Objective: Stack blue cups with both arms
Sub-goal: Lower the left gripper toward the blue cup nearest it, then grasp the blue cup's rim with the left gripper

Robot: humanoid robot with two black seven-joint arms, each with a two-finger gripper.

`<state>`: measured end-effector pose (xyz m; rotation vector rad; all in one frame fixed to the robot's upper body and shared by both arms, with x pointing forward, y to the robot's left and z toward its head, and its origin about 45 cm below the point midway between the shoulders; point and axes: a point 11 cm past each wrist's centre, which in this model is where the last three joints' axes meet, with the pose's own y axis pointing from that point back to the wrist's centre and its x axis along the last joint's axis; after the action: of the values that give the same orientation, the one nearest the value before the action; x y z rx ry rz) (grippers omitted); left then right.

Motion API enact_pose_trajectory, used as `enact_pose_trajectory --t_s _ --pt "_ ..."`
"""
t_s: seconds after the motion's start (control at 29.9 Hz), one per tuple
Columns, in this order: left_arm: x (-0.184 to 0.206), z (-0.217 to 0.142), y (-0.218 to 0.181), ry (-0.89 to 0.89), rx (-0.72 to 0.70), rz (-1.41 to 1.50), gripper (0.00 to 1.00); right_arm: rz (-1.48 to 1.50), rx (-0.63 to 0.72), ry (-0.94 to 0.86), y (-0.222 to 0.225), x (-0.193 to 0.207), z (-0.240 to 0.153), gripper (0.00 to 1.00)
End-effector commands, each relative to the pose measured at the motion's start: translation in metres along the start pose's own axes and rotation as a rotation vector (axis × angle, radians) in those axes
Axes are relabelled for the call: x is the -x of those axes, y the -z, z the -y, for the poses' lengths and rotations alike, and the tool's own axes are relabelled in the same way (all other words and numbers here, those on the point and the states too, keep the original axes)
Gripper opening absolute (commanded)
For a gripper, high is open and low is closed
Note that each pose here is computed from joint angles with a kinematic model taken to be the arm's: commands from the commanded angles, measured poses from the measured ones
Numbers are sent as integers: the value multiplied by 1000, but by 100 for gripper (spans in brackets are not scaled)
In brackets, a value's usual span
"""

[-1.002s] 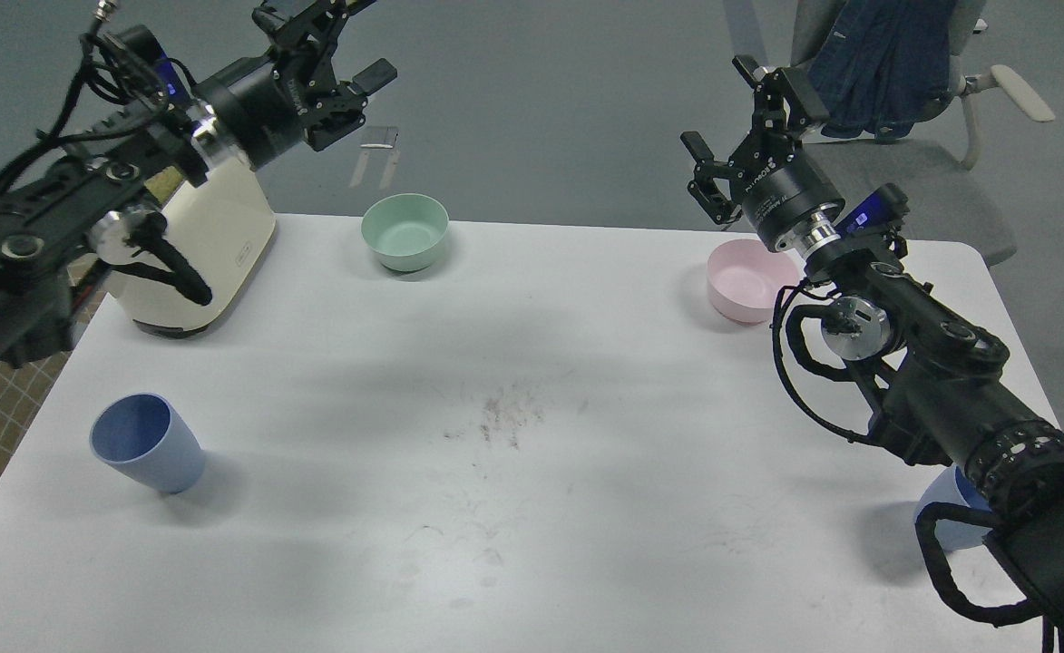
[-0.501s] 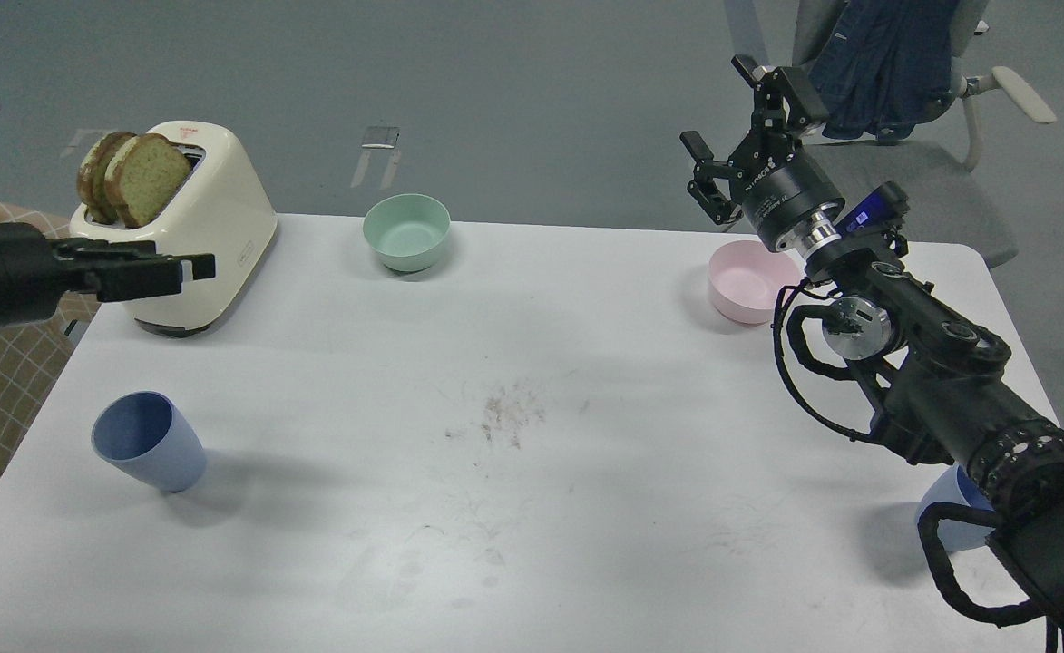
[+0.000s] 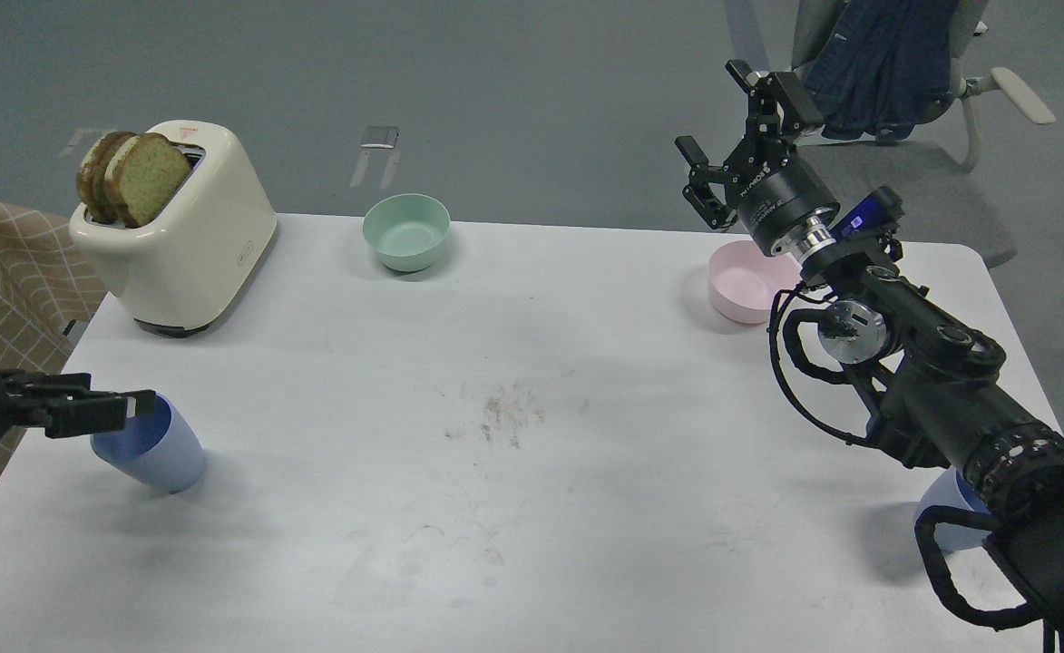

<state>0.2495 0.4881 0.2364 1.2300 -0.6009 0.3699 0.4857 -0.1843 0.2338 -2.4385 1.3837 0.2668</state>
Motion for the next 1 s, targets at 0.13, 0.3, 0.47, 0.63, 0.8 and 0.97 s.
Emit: enact_pose_trajectory --t_s 0.13,0.3,0.47,0.63,0.8,0.97 --pt "9 11 0 14 10 -10 94 4 0 4 -1 2 0 100" --pt "15 13 8 10 -10 -6 88 6 2 3 -3 2 -1 100" --pt "22 13 10 23 -17 -6 63 5 3 1 -3 1 -2 100" --pt "29 13 11 58 -26 43 0 6 2 3 -3 2 -1 100" --pt "26 14 11 40 -26 76 0 6 3 2 -3 1 -1 100" --pt "19 11 11 7 -29 97 0 6 2 3 -3 2 -1 100"
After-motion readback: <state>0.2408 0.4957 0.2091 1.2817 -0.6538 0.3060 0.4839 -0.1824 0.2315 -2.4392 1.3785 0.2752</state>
